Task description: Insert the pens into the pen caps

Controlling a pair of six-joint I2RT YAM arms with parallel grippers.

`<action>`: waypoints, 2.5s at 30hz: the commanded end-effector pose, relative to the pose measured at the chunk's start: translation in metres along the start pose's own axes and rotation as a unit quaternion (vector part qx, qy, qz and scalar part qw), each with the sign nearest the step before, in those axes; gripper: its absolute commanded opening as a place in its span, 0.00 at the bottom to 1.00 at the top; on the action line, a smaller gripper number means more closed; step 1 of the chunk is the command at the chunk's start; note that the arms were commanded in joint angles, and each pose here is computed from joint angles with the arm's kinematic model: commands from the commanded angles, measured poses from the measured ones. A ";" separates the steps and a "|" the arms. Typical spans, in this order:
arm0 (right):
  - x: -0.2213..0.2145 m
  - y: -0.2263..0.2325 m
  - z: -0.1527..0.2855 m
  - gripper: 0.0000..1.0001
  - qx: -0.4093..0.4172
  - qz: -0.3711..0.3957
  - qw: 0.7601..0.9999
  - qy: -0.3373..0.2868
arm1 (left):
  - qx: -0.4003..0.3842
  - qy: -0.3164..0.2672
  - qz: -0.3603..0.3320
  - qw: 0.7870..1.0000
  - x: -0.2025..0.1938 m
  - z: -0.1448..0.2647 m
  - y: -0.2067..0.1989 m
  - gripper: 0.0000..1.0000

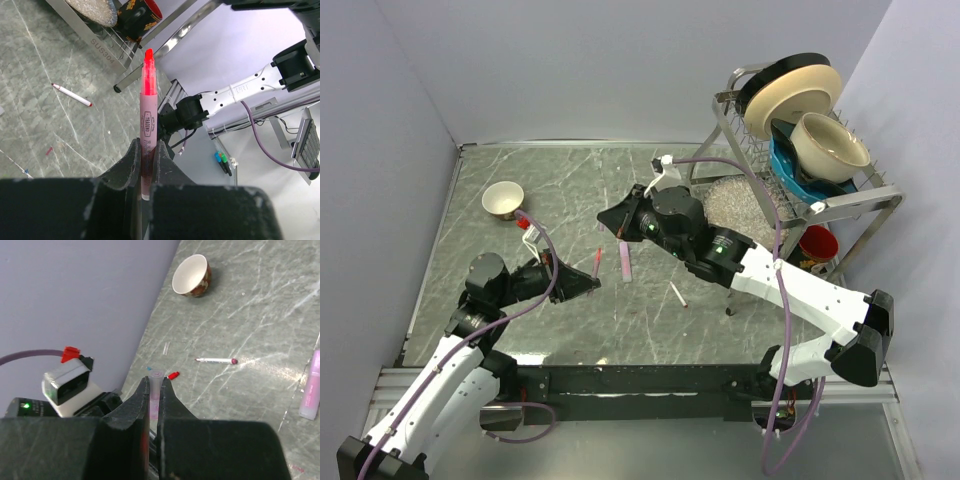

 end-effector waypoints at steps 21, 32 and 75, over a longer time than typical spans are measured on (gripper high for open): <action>-0.015 0.006 0.013 0.00 0.028 -0.022 0.999 -0.004 | -0.007 -0.033 -0.032 0.999 0.016 -0.001 -0.008 0.01; -0.028 0.008 0.013 0.00 0.027 -0.016 0.999 0.006 | -0.006 -0.037 -0.032 0.999 0.019 -0.001 -0.010 0.01; -0.002 0.013 0.006 0.00 -0.001 0.008 1.000 -0.029 | -0.011 -0.031 -0.045 0.998 0.017 0.002 -0.014 0.01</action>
Point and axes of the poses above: each gripper's point midway between its finger pads, its own z axis back along the fingers, its own y axis along the line the jaws close on, x = y × z, the point moved 1 cm from there along z, back along the fingers
